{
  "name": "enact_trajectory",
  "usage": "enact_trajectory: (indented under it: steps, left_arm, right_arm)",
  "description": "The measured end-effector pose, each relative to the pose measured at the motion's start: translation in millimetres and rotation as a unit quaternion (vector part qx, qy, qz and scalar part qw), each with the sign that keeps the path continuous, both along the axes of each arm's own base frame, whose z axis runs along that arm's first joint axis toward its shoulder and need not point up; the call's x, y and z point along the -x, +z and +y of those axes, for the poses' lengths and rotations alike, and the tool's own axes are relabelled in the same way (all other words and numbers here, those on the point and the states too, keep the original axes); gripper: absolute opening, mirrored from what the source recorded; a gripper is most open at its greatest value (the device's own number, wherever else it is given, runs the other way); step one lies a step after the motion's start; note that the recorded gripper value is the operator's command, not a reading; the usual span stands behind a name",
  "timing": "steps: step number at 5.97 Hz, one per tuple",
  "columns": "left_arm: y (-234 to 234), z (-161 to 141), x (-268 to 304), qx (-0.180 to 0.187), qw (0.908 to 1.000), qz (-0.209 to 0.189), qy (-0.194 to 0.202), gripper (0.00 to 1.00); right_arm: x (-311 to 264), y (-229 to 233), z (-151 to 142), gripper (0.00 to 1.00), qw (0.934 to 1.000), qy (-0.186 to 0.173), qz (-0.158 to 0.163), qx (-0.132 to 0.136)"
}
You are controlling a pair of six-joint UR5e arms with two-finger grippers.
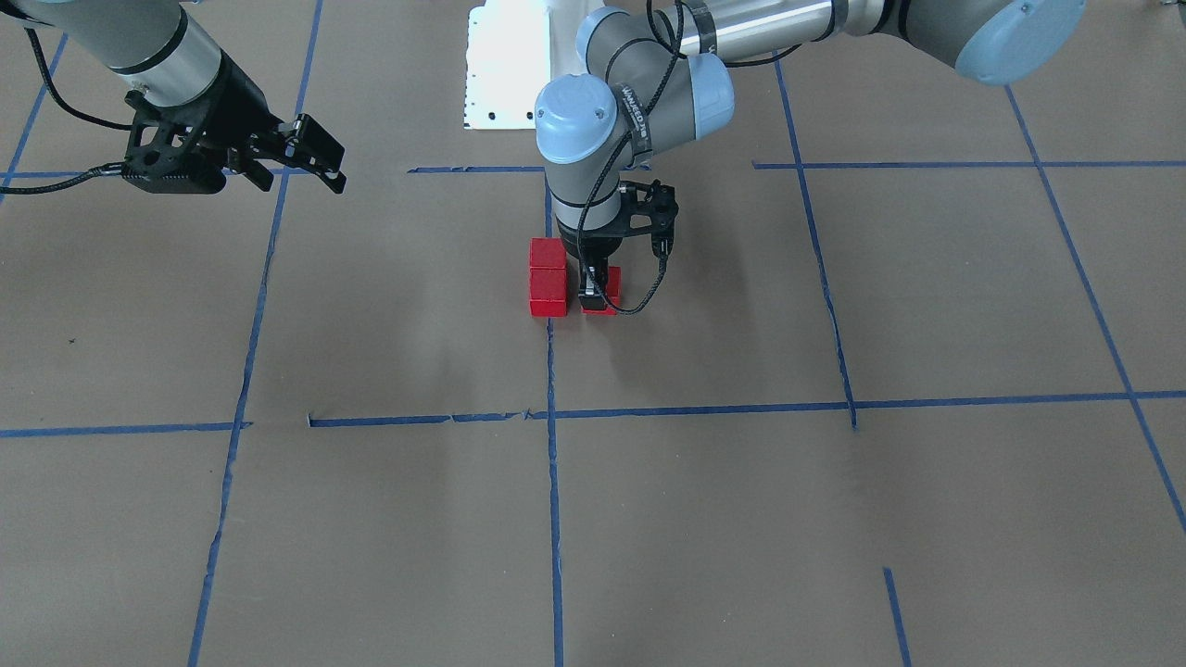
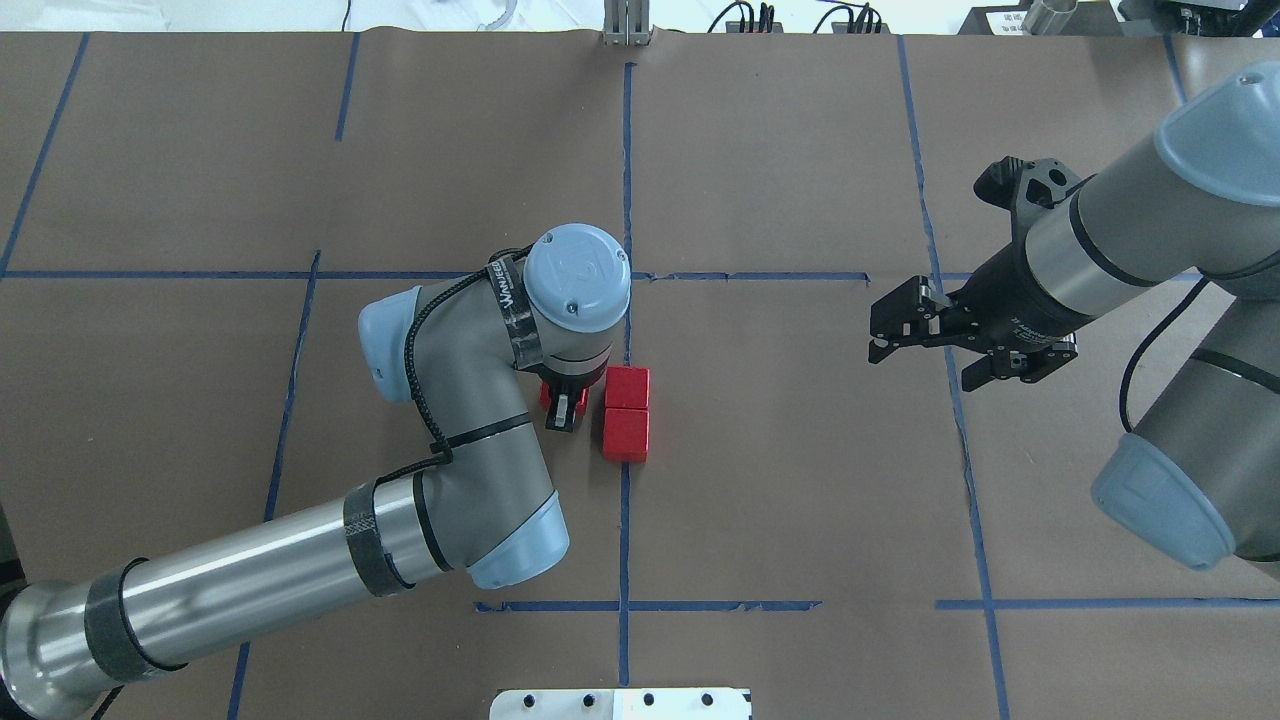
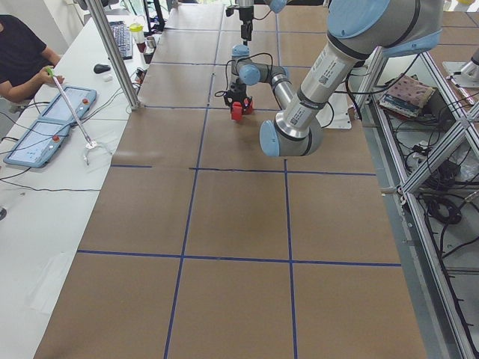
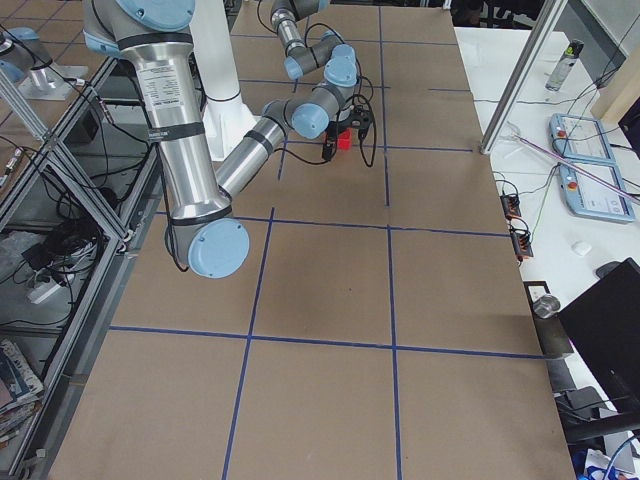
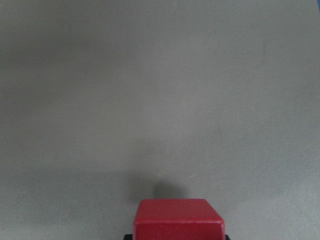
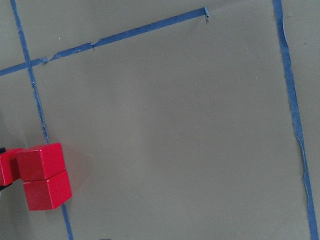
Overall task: Form red blocks into L shape at center
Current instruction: 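Lower the cube beside the farther cube of the pair and align it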
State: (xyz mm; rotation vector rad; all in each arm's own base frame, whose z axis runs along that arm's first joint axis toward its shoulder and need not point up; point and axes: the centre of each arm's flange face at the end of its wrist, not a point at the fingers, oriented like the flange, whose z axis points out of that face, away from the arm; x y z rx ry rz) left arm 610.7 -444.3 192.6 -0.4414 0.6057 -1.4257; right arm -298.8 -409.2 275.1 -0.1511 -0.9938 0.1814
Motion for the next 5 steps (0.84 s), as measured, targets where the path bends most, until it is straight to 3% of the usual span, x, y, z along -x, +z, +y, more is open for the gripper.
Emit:
enact_trajectory:
  steps: [5]
  left_arm:
    - [-6.6,-5.8,-3.5,0.01,0.9998,0.004,-0.016,0.05]
  right_arm:
    - [0.9,1.8,-1.0,1.0,1.0,0.0,0.002,0.002]
